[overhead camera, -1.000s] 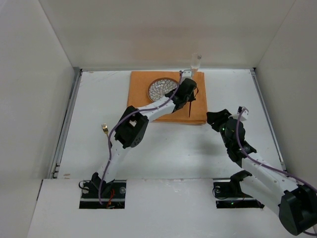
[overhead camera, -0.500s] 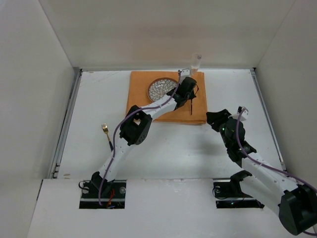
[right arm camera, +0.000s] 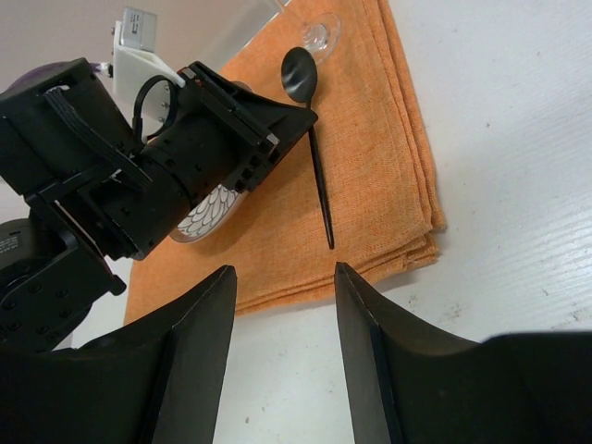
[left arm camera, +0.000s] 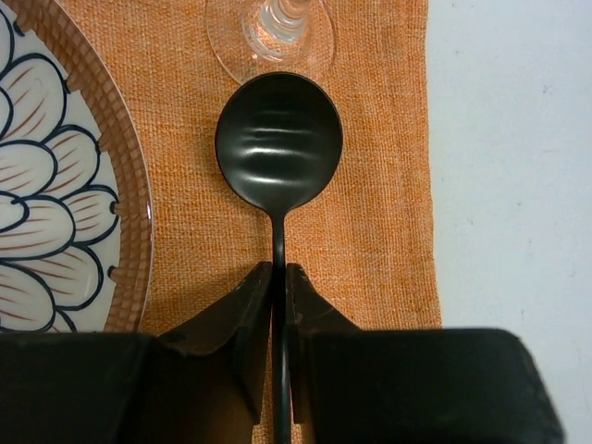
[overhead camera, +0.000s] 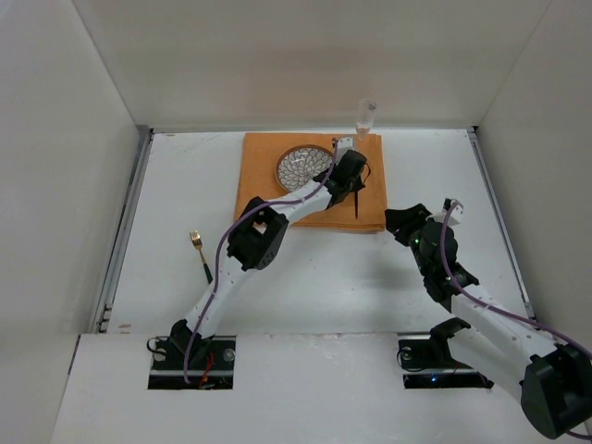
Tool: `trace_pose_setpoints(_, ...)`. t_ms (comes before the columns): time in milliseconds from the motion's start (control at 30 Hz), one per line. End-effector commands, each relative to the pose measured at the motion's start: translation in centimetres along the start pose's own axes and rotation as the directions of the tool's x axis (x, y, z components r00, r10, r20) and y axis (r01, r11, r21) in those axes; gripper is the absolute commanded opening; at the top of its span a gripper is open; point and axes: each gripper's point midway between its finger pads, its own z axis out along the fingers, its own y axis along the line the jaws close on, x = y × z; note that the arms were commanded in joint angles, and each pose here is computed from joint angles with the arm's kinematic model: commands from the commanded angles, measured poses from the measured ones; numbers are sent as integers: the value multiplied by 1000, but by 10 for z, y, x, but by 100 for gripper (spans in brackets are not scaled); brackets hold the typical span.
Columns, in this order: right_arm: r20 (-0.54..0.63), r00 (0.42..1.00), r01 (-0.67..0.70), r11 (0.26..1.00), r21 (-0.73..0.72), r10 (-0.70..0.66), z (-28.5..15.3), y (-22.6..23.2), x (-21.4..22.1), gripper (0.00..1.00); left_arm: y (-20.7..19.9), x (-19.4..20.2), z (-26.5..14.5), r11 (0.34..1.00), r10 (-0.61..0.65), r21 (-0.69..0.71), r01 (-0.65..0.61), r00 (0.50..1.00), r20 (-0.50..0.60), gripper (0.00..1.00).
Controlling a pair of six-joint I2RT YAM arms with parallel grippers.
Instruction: Set the dinner table for one person
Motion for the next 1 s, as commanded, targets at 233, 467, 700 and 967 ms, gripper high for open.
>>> trace_pose_setpoints(233,41,999,10,999,-32,-9,-1,11,-11,53,-16,-15,-4,999,-6,32,4,999,43,15)
trace_pose_setpoints(467,44,999,9,999,-40,-8,-3,14,-12,53,-25,-33,-24,999,-5,48,1,997,83,23)
trace_pose_setpoints(700,72,997,5,999,-34,-3,-4,12,-17,52,-37,-96,-100,992,-21,125,-8,973,230,37)
trace_pose_setpoints(967,8,999,33,998,-46,-33,2,19,0,31,36,-112,-204,999,13,45,-27,956,294,45)
